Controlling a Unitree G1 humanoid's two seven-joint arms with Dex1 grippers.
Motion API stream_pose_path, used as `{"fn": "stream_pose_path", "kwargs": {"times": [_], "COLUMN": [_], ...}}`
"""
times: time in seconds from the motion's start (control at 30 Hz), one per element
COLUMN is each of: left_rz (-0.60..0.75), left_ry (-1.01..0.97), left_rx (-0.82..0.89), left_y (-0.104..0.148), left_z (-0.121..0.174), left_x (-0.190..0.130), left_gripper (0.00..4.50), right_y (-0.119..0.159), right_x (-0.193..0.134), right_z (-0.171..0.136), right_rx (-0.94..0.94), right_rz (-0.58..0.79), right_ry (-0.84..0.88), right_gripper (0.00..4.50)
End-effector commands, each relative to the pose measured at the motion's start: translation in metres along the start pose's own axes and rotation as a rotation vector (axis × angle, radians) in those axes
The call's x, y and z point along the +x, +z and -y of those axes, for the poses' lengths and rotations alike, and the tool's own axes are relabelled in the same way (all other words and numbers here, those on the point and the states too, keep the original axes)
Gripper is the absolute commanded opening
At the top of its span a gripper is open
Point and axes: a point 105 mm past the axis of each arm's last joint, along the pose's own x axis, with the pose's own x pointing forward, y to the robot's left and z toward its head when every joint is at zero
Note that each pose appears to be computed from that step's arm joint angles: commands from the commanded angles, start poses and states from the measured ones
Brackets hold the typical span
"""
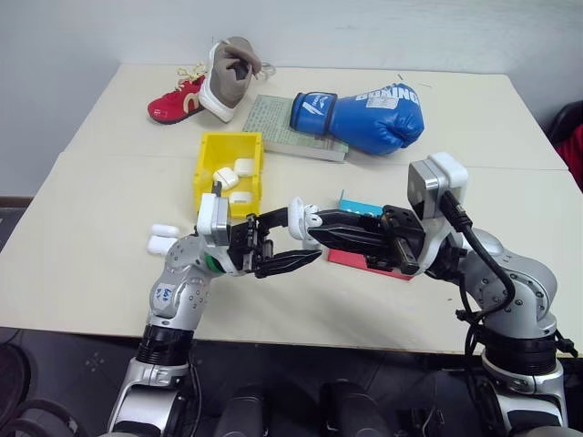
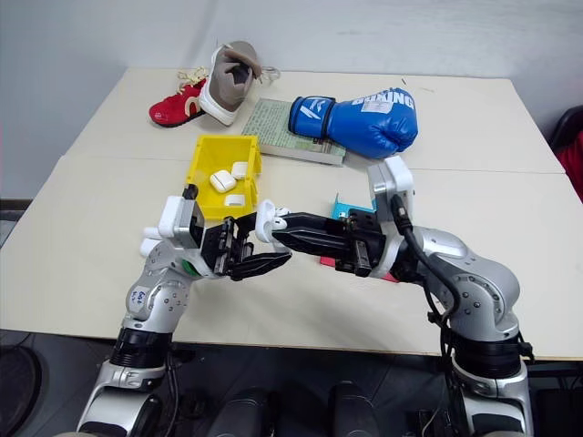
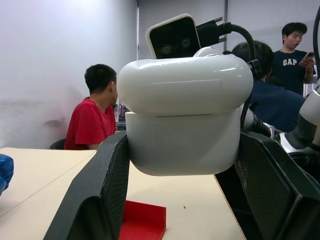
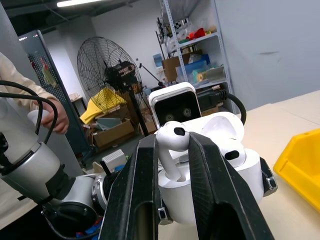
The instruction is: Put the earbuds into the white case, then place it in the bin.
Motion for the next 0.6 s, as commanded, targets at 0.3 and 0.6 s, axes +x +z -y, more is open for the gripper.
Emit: {"fn": "stream_pose_path", "kwargs": {"times": [0.3,0.6], "left_rz": [0.047,0.032], "left_ry": [-0.033,-0.007], "left_rx": [0.072,0.073], "left_y": [0.014,0.013], "left_z": [0.004,0.005], "left_x": [0.01,0.0], "left_gripper": [2.76,2.76], "right_y": [-0.013,0.003], "right_x": [0.004,-0.02], "right_z": [0.007,-0.006], "right_rx": [-0.017,-0.011], "right_rz": [-0.055,-0.088], "right_ry": [-0.05,-0.016], "right_gripper": [1.44,4.45]}}
